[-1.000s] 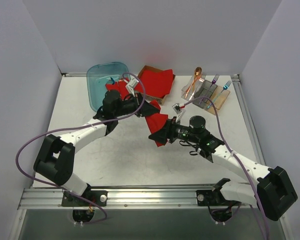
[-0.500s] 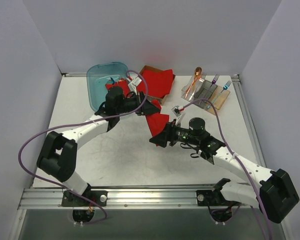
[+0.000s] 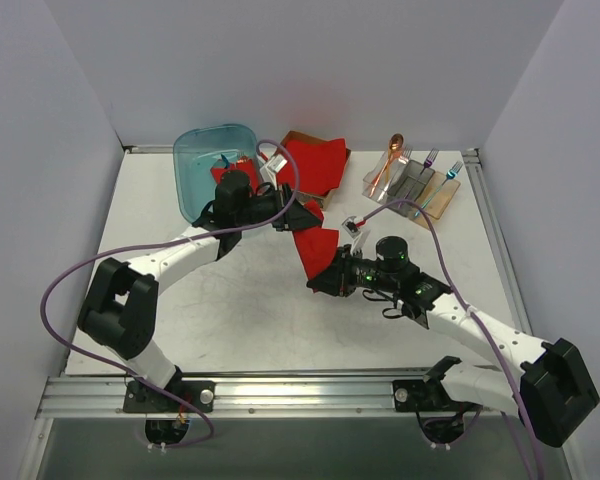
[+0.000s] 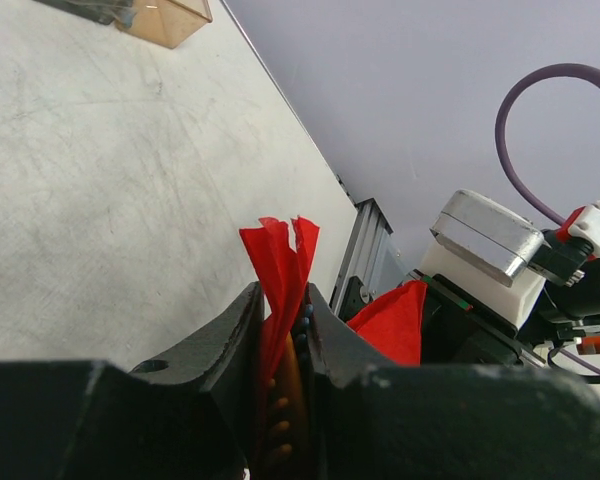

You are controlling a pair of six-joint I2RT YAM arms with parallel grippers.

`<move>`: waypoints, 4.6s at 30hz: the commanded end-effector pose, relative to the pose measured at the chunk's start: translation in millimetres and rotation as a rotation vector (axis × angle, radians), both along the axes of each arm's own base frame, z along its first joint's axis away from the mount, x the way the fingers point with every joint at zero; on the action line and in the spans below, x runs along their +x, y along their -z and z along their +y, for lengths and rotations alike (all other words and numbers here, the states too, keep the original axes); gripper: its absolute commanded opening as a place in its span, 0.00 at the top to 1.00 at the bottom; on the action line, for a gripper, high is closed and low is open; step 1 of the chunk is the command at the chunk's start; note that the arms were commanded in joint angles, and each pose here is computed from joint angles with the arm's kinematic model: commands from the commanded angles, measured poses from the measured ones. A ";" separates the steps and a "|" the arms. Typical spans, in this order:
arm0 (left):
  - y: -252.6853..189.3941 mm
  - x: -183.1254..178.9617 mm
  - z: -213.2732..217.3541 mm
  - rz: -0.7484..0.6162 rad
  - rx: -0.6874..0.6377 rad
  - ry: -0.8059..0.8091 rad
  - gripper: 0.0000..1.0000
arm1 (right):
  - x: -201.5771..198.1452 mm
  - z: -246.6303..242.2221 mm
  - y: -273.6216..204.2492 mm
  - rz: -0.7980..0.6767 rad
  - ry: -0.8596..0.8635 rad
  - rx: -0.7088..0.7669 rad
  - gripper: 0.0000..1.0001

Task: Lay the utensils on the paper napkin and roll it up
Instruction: Roll the napkin.

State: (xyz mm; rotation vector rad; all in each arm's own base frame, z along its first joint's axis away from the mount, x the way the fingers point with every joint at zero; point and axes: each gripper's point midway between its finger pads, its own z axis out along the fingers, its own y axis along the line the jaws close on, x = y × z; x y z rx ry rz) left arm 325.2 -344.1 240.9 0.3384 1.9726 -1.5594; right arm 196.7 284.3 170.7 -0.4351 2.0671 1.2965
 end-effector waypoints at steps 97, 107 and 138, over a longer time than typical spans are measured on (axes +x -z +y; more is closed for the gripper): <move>-64.3 -16.5 16.2 -0.250 -0.187 -0.110 0.58 | 63.4 -3.6 -34.8 -0.043 0.097 0.069 1.00; -63.0 -10.9 16.5 -0.229 -0.226 -0.117 0.73 | 60.5 -3.6 -26.7 -0.025 0.101 0.083 1.00; -8.0 6.5 27.5 -0.204 0.076 -0.147 0.60 | 60.9 -2.3 -22.1 -0.018 0.090 0.065 1.00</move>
